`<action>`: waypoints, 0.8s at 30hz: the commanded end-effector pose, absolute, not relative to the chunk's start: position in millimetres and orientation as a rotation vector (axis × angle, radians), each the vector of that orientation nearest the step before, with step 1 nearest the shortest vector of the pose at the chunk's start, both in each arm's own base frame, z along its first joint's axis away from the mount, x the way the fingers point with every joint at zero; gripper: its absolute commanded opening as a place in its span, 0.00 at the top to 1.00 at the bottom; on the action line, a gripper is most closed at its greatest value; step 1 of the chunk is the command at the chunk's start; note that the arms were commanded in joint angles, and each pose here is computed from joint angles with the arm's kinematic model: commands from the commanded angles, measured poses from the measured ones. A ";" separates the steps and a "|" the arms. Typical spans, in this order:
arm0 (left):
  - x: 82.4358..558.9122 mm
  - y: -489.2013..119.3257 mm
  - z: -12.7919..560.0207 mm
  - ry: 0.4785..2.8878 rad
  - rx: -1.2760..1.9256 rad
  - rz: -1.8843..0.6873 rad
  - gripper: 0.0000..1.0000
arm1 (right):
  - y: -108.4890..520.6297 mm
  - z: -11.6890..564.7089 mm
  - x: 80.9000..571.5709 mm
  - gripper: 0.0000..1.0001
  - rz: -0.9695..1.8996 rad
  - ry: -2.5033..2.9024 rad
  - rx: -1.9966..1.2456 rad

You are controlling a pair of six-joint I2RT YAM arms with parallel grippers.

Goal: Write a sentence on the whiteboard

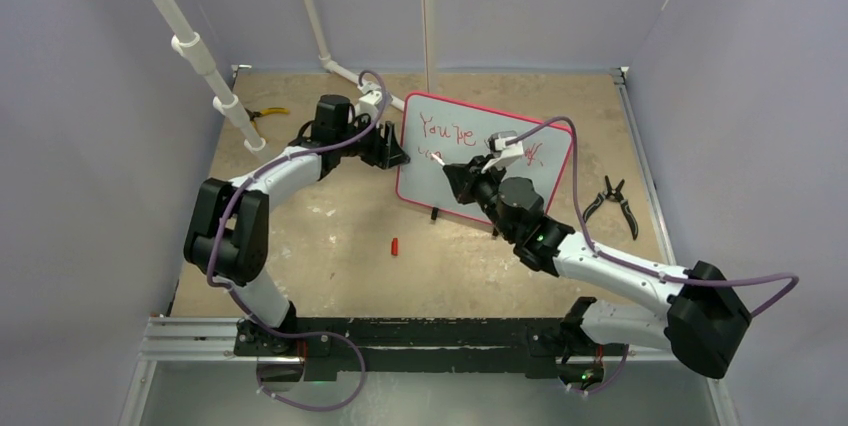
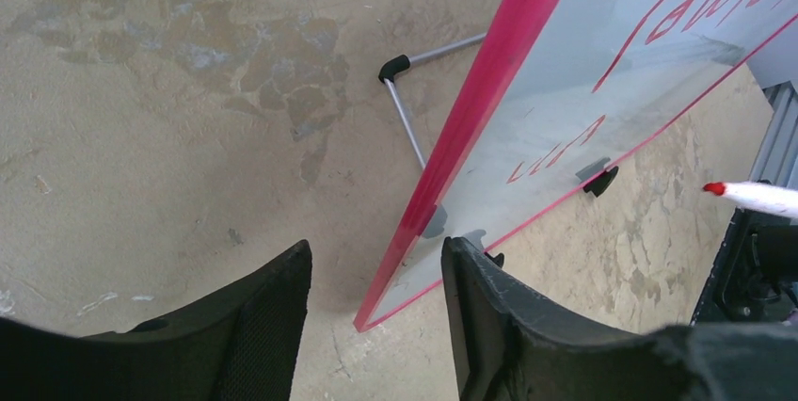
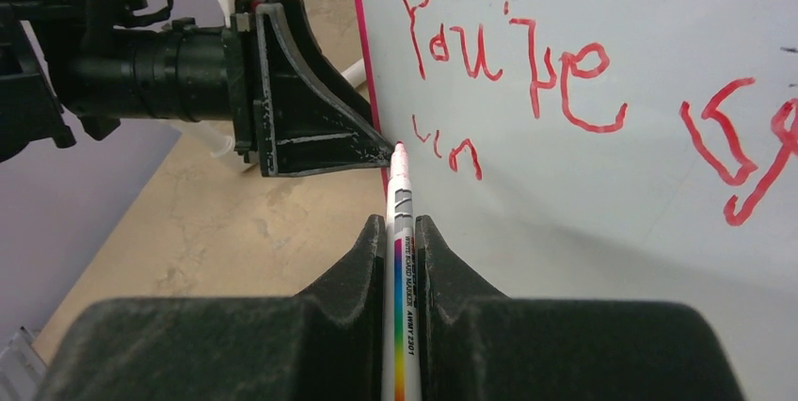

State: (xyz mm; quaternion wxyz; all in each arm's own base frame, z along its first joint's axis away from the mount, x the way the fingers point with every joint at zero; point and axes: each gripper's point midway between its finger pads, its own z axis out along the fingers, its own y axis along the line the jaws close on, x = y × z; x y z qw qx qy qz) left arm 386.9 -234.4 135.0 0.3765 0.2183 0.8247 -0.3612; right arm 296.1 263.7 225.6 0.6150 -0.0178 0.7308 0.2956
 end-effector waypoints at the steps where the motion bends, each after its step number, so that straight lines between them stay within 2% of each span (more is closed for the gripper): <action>1: 400.0 -242.2 155.7 2.021 0.576 -0.959 0.52 | 262.6 252.9 296.5 1.00 0.740 1.618 -0.070; 9: 394.9 -249.9 150.7 2.023 0.596 -0.986 0.68 | 240.2 256.6 303.3 1.00 0.746 1.589 -0.116; 18: 392.0 -248.4 147.0 2.036 0.628 -0.939 0.95 | 233.5 264.7 301.5 1.00 0.697 1.550 -0.205; 21: 391.1 -245.9 146.9 2.041 0.647 -0.899 1.00 | 234.7 271.7 302.2 1.00 0.665 1.544 -0.258; 24: 387.1 -243.7 146.3 2.054 0.660 -0.876 1.00 | 229.6 277.7 304.4 1.00 0.611 1.552 -0.278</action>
